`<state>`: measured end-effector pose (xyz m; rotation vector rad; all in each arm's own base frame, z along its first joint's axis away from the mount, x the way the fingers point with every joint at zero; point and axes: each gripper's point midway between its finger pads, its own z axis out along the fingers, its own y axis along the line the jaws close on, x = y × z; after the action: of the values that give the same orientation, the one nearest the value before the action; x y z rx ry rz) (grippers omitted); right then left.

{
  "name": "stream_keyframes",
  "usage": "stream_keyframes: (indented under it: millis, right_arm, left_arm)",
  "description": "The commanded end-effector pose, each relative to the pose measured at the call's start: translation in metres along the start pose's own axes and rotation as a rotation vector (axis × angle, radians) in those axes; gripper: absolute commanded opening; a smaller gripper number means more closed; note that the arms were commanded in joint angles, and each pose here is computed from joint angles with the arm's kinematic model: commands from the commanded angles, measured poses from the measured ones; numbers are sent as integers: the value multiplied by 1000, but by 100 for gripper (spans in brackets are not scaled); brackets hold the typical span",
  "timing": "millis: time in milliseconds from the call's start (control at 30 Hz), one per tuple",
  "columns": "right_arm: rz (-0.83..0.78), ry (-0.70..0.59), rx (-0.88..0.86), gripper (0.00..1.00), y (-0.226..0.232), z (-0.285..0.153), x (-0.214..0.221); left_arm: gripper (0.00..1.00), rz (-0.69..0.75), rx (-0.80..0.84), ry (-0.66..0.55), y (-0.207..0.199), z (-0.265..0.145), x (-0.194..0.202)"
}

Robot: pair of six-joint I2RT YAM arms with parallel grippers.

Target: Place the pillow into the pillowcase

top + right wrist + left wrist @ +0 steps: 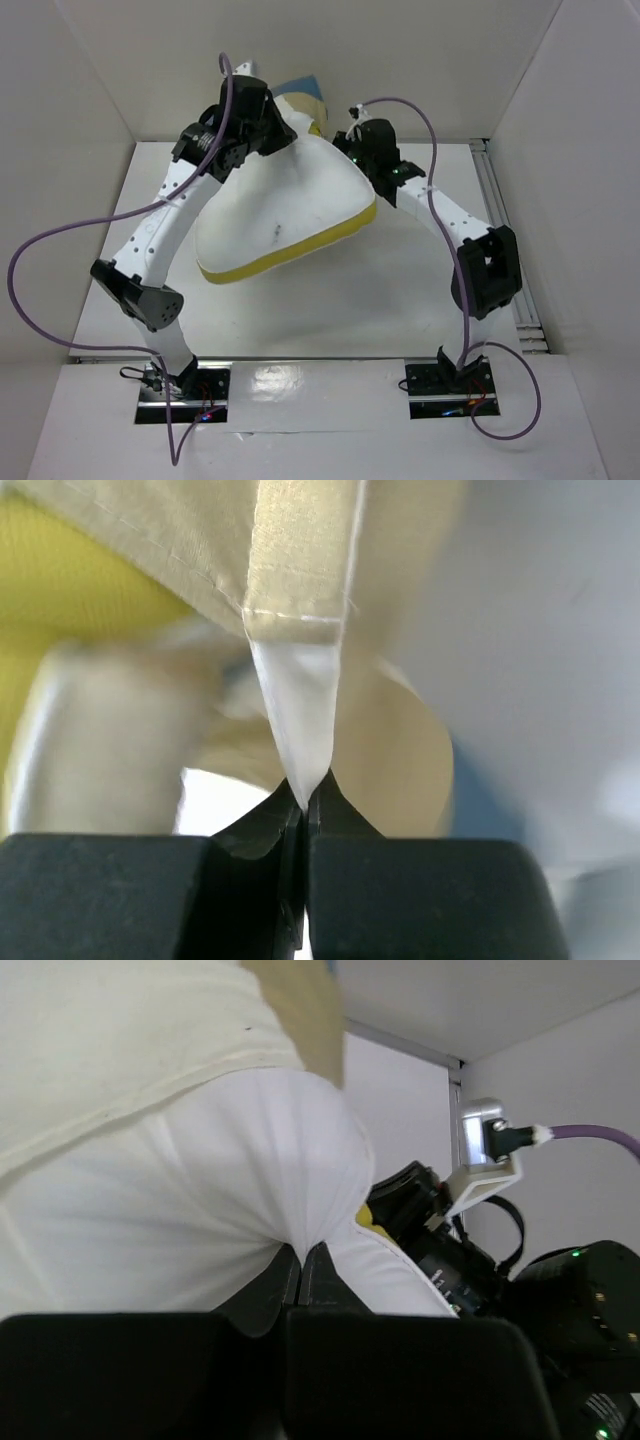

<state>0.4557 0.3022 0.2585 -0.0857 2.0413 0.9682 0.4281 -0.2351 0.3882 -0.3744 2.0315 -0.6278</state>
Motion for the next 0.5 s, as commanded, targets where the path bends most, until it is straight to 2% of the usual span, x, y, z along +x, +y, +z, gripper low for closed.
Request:
stream_keyframes:
  millis: [0,33,133,167,200,267,400,467]
  right_arm:
    - [102,160,-153,0,32,-26,74]
    - [140,241,-115,0,15,-32,121]
    - [175,359,-95,0,19,-52,185]
    - [199,371,-82,0,12,-57,196]
    - [223,412,-66,0,5,-68,223]
    - [246,428,-32,0,-4,-73,240]
    - [190,468,17,0,-13,-77,248]
    - [174,489,25,0,-18,-76,249]
  left_arm:
    - [0,0,106,-63,-24,-25,-17]
    - [0,2,47,0,-2,-13,10]
    - [0,-9,-61,92,42,5,58]
    - [0,-2,-142,149,75,14,91]
    - [0,1,-159,152,86,23,103]
    - [0,10,-244,221,122,34,141]
    - [0,9,-332,241,155,51,165]
    - [0,8,-327,236,155,56,166]
